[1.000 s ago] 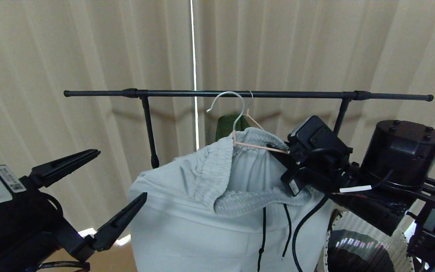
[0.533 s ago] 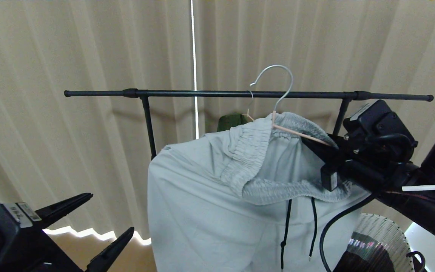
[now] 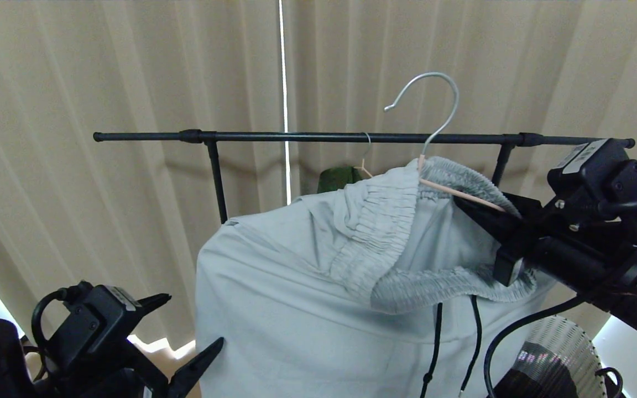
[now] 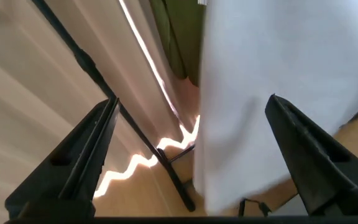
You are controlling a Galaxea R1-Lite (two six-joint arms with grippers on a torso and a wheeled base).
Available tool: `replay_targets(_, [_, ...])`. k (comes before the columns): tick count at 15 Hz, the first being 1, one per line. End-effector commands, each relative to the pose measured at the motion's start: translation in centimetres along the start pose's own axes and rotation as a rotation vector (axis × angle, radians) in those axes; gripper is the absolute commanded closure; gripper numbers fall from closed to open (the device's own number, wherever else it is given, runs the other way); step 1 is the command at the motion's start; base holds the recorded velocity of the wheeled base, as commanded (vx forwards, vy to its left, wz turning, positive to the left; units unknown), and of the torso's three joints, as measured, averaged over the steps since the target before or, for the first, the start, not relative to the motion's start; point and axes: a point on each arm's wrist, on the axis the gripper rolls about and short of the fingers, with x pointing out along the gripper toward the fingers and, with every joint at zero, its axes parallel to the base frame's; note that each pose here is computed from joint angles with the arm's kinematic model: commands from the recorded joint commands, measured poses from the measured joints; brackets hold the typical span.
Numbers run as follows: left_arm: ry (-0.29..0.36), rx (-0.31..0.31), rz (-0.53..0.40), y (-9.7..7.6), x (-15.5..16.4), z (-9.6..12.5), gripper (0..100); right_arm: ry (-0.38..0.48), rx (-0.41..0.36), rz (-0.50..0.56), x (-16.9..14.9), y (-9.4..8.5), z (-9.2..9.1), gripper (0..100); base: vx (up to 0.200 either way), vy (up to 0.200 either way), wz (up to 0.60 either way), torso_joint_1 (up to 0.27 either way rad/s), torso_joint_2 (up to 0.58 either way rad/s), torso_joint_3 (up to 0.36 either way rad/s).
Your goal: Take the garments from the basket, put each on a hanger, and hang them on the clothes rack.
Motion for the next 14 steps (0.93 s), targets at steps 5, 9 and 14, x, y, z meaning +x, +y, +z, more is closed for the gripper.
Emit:
replay_targets(5, [0.023,0.001,-0.006,-0.1,1.0,0.0,100,-0.024,0.004,0.012,-0.6,0.2,0.6,100,0.0,0.0,0.0,0.0,0.0,0.0])
replay_targets(9, [0.029,0.002,-0.002,0.0,1.0,-0.1,100,-0.023,0.003,0.009,-0.6,0.2,0.6,100,0.0,0.0,0.0,0.0,0.0,0.0])
replay_targets(14, [0.127,-0.006,0.07,1.0,0.3,-2.1,100,-0.001,0.0,-0.058,-0.4,-1.1,0.3,100,0.0,0.0,0.0,0.0,0.0,0.0])
